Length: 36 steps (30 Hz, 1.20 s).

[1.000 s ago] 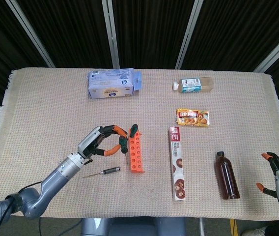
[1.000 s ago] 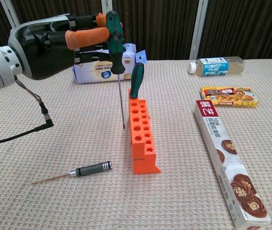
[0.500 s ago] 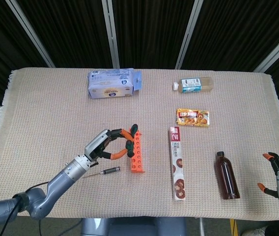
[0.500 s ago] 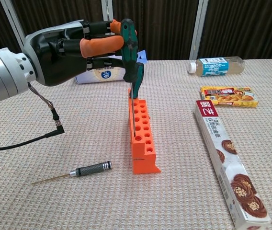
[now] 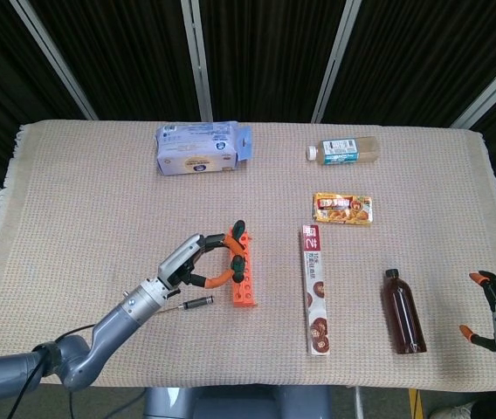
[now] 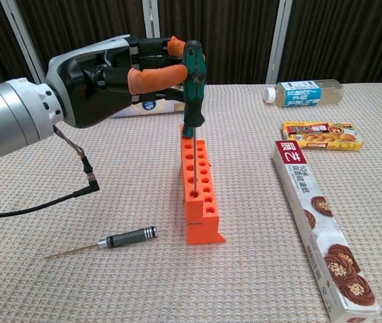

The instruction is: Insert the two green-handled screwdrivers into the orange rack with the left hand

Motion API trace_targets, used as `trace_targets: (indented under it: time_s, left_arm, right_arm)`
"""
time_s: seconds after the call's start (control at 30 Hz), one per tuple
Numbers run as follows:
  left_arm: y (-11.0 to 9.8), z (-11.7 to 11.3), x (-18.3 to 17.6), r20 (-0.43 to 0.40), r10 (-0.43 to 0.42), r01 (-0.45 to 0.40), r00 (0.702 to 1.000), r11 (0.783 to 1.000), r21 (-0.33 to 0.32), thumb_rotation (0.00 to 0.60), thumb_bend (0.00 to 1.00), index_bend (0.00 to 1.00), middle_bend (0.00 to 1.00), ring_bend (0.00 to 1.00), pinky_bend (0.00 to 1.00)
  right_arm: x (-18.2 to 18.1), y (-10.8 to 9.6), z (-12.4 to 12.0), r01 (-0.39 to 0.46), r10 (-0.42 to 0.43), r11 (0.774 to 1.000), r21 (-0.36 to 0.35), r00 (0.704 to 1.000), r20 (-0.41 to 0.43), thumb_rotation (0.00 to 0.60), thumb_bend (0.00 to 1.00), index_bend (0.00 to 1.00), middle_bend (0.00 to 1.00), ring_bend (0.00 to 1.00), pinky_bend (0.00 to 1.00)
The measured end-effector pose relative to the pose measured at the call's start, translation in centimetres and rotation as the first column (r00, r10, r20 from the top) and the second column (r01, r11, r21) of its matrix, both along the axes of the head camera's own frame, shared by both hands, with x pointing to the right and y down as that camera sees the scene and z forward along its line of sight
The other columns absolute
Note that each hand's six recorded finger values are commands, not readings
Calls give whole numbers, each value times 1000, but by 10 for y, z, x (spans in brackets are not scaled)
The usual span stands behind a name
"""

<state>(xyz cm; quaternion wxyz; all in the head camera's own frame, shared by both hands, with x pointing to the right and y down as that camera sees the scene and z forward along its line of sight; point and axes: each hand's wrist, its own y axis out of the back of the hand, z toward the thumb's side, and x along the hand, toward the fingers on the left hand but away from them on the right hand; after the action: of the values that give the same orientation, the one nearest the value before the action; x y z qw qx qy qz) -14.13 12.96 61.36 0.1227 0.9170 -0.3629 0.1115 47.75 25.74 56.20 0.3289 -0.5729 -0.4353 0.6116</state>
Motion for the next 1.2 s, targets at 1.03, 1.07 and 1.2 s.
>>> trace_targets:
  time_s: [1.03,1.07,1.2]
  left_arm:
    - [22,12,-11,-44,34,-29,998,994,104,600,500,736,430,249,257]
    - [23,13,-11,-44,35,-31,998,994,108,600,500,736,430,249,256]
    - [25,14,-12,-36,41,-36,998,990,139,600,501,737,430,250,256]
  right_arm:
    - [-2,-4,4,-2,2,1000,-9,1000,5,600,0,199,150,18,125]
    - [-2,-4,4,-2,2,1000,-9,1000,5,600,0,199,150,18,125]
    - [-2,-5,5,-4,4,1000,-9,1000,4,600,0,199,150,18,125]
